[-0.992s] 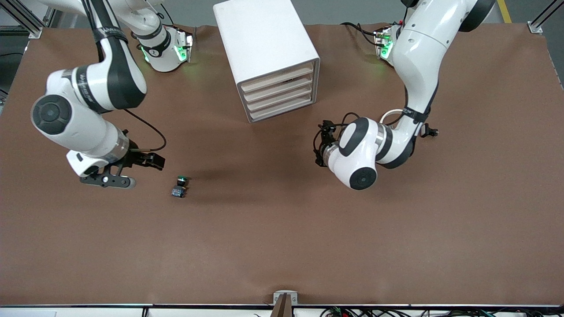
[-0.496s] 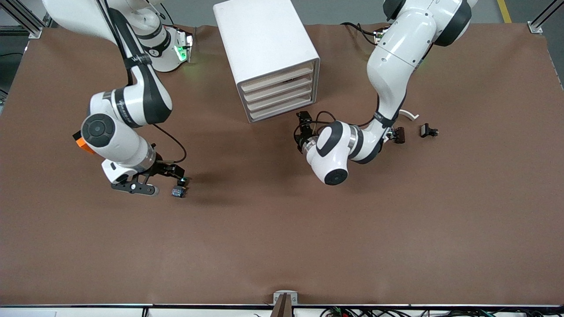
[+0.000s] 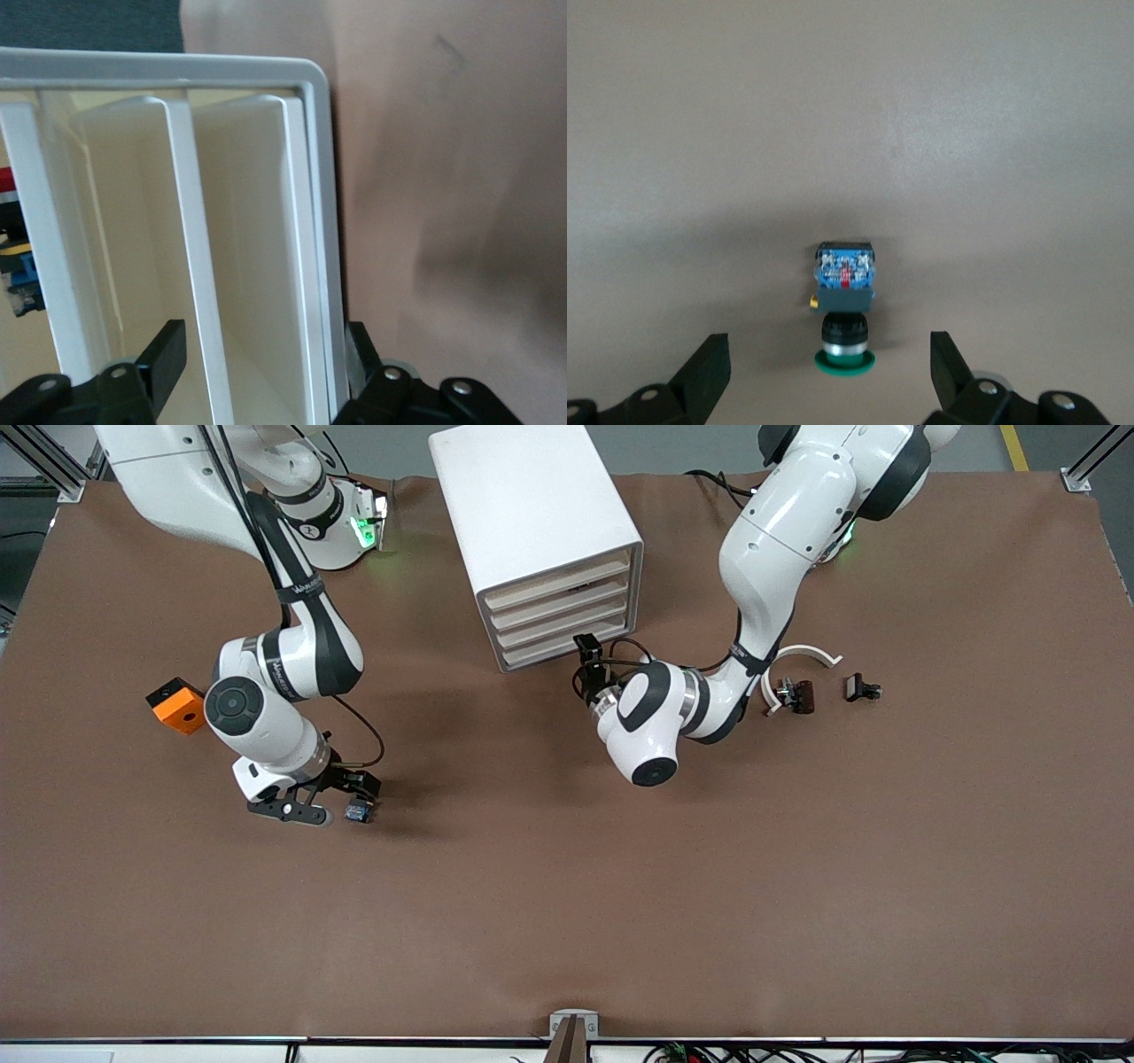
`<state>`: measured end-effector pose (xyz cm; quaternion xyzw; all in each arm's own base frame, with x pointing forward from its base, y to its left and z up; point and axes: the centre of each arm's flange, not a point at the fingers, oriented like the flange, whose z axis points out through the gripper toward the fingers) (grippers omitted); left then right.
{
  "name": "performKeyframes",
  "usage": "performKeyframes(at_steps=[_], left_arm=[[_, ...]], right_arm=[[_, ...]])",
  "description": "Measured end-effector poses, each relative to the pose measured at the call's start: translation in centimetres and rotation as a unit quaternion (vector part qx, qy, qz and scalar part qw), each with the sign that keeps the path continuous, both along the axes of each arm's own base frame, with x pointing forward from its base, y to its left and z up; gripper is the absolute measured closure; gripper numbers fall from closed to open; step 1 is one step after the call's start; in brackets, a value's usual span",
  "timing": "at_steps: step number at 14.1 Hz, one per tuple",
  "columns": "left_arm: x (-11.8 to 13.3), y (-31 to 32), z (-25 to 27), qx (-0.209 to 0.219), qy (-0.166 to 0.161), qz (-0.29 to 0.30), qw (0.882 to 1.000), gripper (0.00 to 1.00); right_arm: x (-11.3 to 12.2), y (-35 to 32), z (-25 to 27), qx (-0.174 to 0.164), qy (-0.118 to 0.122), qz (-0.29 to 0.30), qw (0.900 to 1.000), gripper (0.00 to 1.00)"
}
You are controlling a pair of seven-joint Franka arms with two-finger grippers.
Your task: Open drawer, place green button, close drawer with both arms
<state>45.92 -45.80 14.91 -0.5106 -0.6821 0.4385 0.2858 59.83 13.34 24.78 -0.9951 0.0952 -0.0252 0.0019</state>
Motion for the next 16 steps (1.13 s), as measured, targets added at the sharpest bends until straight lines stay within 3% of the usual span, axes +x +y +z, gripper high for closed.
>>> performKeyframes(at_steps=[1,3,11,12,16], left_arm=[[-0.3,0.0,-0.3,0.003,0.015,0.007,1.0,0.21],[-0.7,-0.2,-1.1,0.01,0.04,0.022,0.999,0.36],[-3.9,-2.5,-1.6,0.015,0.072,-0.003,0.997,0.37],[-3.9,-2.5,-1.6,0.014,0.074,-0.005,0.997,0.38],[-4.2,-2.7,-1.5,0.013,0.078,-0.008,0.997,0.81]], right_arm=[[0.1,-0.1,-0.8,0.0,-0.002,-0.003,1.0,0.0],[0.2,-0.1,-2.6,-0.001,-0.001,-0.017,1.0,0.0],[1.0,0.0,-7.0,-0.006,0.009,-0.03,0.999,0.0],[1.0,0.0,-7.2,-0.007,0.01,-0.03,0.999,0.07],[1.1,0.2,-7.1,-0.006,0.008,-0.032,0.999,0.51]])
